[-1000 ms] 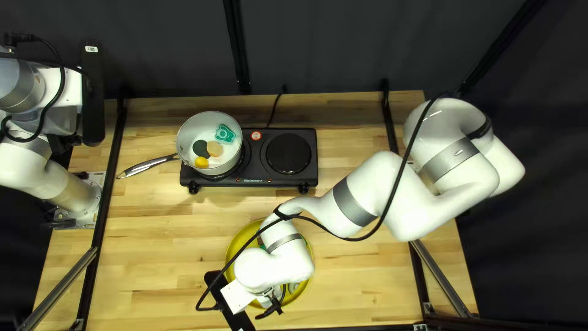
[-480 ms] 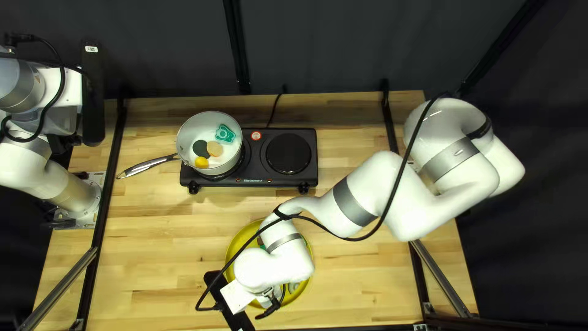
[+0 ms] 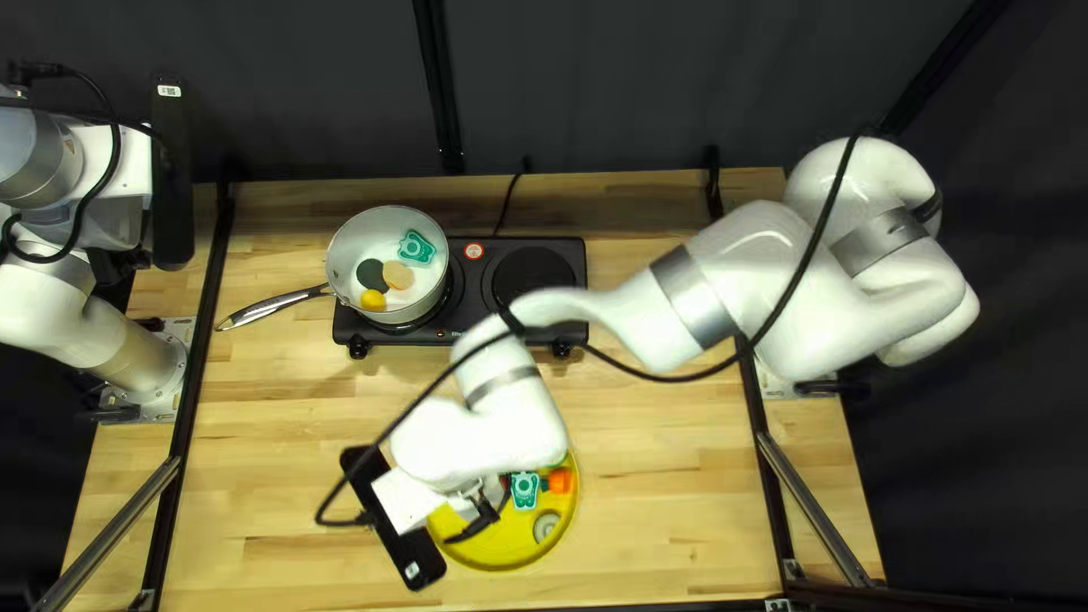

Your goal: Pick up a pot and place it onto the stove surface, add food to pot

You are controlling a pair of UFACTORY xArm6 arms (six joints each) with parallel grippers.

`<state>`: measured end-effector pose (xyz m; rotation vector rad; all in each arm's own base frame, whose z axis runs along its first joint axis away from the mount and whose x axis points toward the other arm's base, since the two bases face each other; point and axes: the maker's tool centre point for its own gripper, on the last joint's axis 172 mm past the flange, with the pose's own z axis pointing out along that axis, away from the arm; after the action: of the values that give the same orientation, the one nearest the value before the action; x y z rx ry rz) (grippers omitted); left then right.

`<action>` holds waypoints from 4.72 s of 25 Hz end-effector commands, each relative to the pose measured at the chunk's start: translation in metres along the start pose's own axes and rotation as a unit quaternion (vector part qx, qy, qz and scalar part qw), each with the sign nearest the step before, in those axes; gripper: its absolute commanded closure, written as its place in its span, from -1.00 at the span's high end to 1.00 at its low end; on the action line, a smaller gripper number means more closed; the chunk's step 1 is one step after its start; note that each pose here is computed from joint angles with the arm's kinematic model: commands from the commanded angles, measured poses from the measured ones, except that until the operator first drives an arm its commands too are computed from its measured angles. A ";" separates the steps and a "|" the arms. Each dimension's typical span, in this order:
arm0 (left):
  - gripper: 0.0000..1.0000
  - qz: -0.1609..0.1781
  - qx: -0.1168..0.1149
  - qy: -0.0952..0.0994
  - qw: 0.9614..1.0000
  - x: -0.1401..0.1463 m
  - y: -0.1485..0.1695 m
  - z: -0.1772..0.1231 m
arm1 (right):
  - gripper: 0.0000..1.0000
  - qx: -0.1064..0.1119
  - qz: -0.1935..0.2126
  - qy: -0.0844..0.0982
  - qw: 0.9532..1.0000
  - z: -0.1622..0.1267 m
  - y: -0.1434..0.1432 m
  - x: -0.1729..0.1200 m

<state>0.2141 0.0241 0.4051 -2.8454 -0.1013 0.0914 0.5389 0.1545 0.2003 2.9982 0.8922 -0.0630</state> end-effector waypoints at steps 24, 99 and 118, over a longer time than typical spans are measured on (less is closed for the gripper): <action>1.00 0.000 0.000 0.000 1.000 0.000 0.000 0.000 | -1.00 0.011 0.045 0.046 0.998 0.016 0.248 -0.063; 1.00 0.000 0.000 0.000 1.000 0.000 0.000 0.000 | 1.00 0.011 0.028 0.018 0.999 0.140 -0.102 0.029; 1.00 0.000 0.000 0.000 1.000 0.000 0.000 0.000 | 1.00 0.037 0.003 0.029 0.999 0.175 -0.096 0.031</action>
<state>0.2141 0.0241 0.4051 -2.8454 -0.1013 0.0914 0.5057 0.2487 0.0264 3.0838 0.9022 -0.0124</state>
